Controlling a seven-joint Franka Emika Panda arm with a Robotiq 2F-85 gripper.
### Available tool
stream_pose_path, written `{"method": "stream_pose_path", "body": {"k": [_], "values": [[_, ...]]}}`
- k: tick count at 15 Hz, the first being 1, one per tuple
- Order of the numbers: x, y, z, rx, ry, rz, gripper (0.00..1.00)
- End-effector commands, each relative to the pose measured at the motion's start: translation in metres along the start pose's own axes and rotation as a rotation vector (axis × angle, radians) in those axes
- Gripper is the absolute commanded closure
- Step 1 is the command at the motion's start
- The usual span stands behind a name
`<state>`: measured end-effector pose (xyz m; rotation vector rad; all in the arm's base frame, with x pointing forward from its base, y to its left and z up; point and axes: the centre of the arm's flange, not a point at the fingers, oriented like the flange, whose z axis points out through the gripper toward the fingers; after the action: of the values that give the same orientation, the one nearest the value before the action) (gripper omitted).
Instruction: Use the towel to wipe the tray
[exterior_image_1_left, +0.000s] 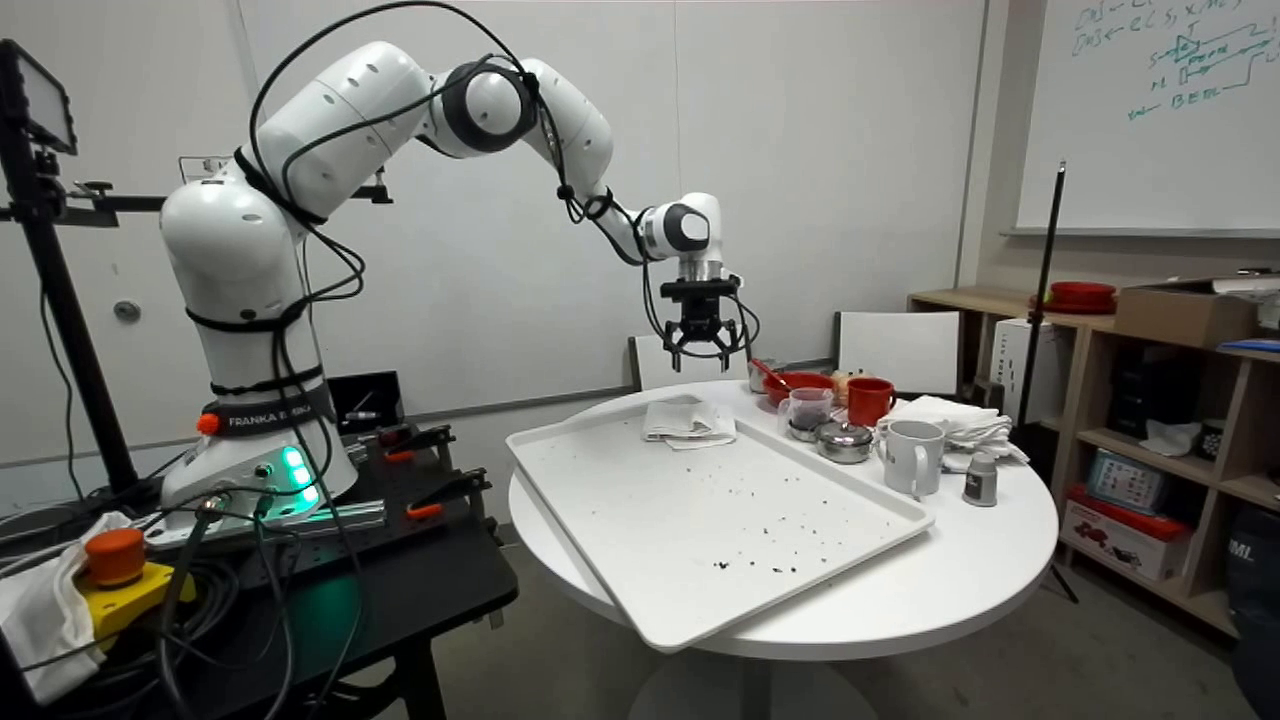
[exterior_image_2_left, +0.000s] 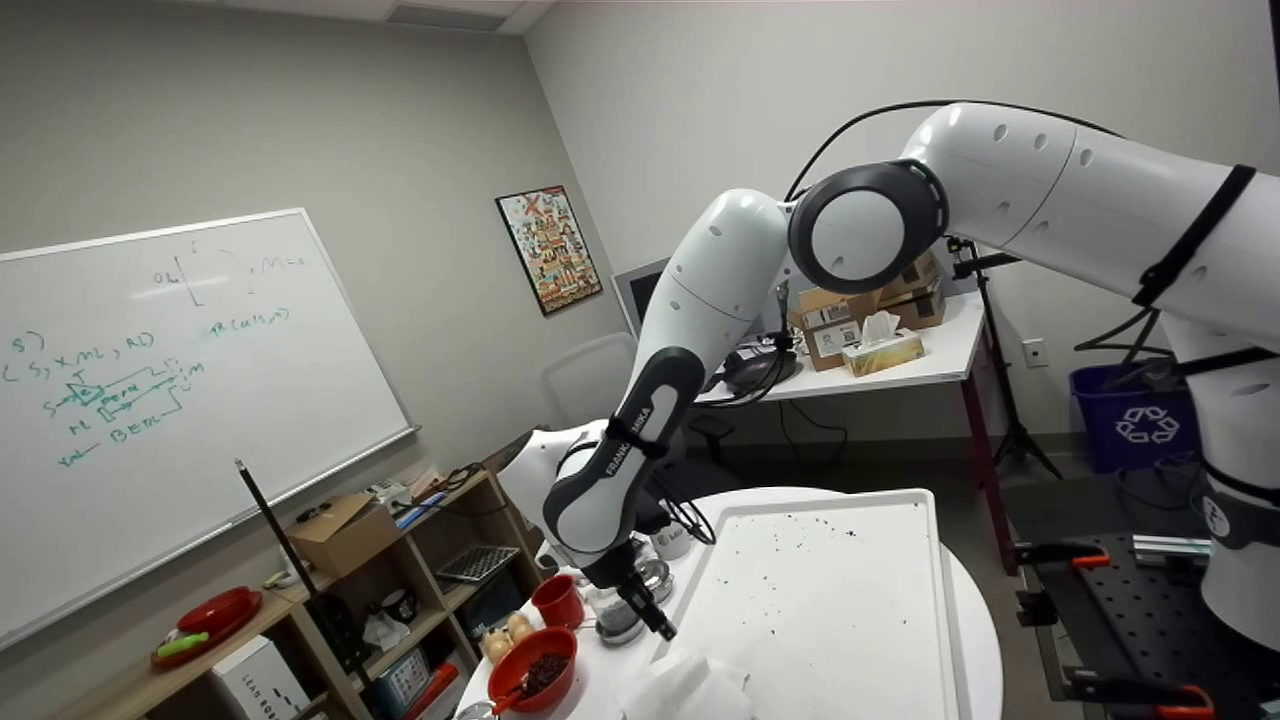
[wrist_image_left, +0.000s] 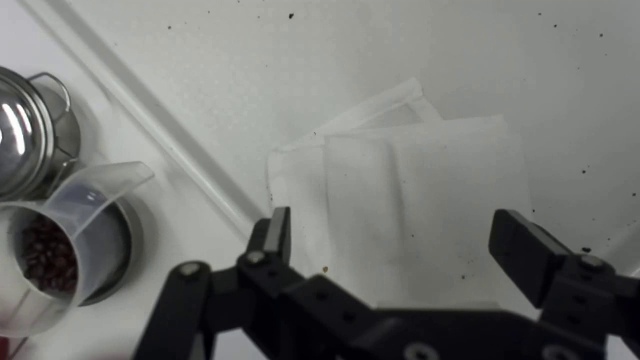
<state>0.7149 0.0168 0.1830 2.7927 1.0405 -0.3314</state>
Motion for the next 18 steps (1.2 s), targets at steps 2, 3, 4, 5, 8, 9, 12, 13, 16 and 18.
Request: {"method": "stream_pose_path", "body": {"k": [2,3,4,5,8,9,12,13,16,18], "values": [[0.007,0.014,0.019,0.084,-0.005,-0.223,0.00],[0.007,0.014,0.026,0.105,-0.009,-0.259,0.00],[0.007,0.014,0.031,0.118,-0.014,-0.283,0.00],[0.010,0.012,0.038,0.129,-0.013,-0.288,0.00],[0.017,0.009,0.054,0.141,0.018,-0.248,0.00],[0.021,0.006,0.058,0.130,0.050,-0.210,0.00],[0.032,0.004,0.068,0.088,0.128,-0.154,0.00],[0.037,0.004,0.070,0.058,0.151,-0.136,0.00],[0.050,0.009,0.076,0.001,0.179,-0.096,0.00],[0.056,0.006,0.083,-0.004,0.171,-0.082,0.00]]}}
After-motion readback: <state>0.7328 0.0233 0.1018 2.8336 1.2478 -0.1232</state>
